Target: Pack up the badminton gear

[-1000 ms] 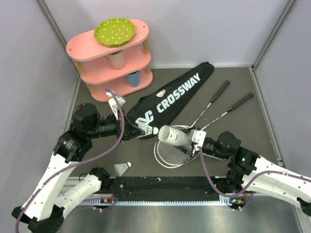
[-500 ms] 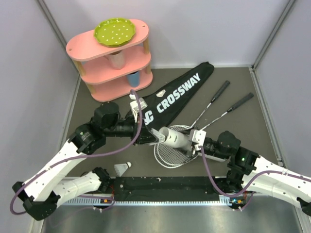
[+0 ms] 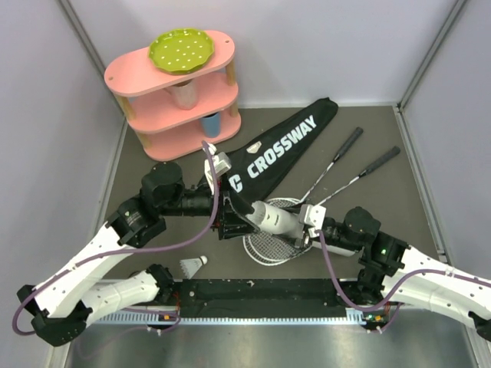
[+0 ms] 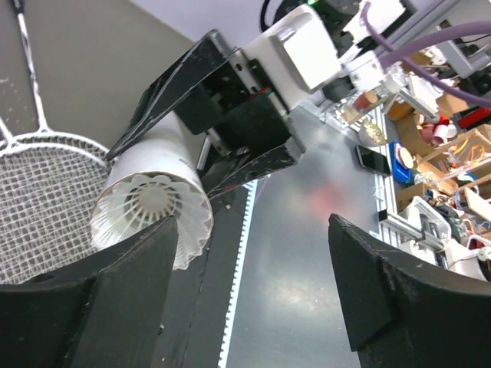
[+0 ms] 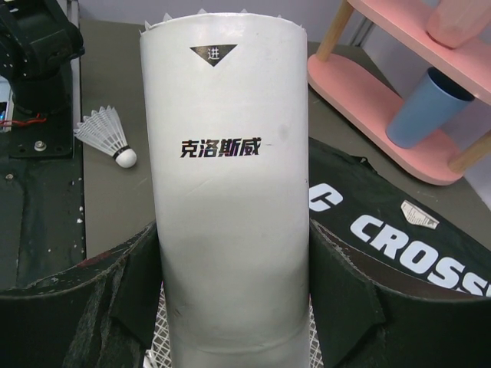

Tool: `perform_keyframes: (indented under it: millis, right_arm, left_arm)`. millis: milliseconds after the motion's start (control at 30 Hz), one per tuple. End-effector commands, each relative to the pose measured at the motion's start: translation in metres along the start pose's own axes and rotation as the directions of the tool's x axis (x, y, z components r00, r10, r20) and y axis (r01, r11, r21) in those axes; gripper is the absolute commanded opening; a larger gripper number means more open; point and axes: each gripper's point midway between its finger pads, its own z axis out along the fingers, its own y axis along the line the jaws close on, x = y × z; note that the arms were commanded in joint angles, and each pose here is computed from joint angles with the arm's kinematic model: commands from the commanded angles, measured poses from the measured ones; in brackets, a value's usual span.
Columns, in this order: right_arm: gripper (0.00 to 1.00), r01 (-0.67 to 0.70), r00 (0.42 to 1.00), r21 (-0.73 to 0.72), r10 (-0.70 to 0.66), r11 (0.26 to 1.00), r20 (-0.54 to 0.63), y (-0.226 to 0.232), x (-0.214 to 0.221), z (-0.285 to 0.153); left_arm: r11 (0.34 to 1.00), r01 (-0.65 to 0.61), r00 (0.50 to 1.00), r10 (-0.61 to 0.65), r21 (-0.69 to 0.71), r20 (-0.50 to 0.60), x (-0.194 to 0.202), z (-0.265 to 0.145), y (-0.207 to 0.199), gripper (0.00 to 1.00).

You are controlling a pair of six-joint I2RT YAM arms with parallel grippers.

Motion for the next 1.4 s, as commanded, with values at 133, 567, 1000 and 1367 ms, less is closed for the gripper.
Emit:
perform_keyframes:
  millis: [133,567,1000,1367]
  right_arm:
    - [0.17,0.009,0.992,0.007,-0.010,1.000,0.127,-0.005,-0.039,0.004]
    - [0.17,0.014,0.994,0.018,-0.016,1.000,0.104,-0.006,-0.033,0.002]
    - [0.17,0.043,0.996,0.044,-0.047,0.998,0.075,-0.009,-0.021,-0.001]
    - [0.17,0.035,0.995,0.029,-0.037,0.999,0.092,-0.006,-0.024,-0.001]
  left_arm:
    - [0.993,0.003,1.000,-0.001,0.116,-0.016,0.001,0.023,-0.011,0.99]
    - [0.999,-0.013,1.000,0.013,0.035,0.006,0.004,0.034,-0.002,0.99]
    - [0.677,0.361,0.914,-0.121,-0.641,0.387,0.029,-0.100,0.094,0.99]
    - [0.000,0.751,0.619,-0.350,-0.661,0.703,0.172,-0.153,0.166,0.98]
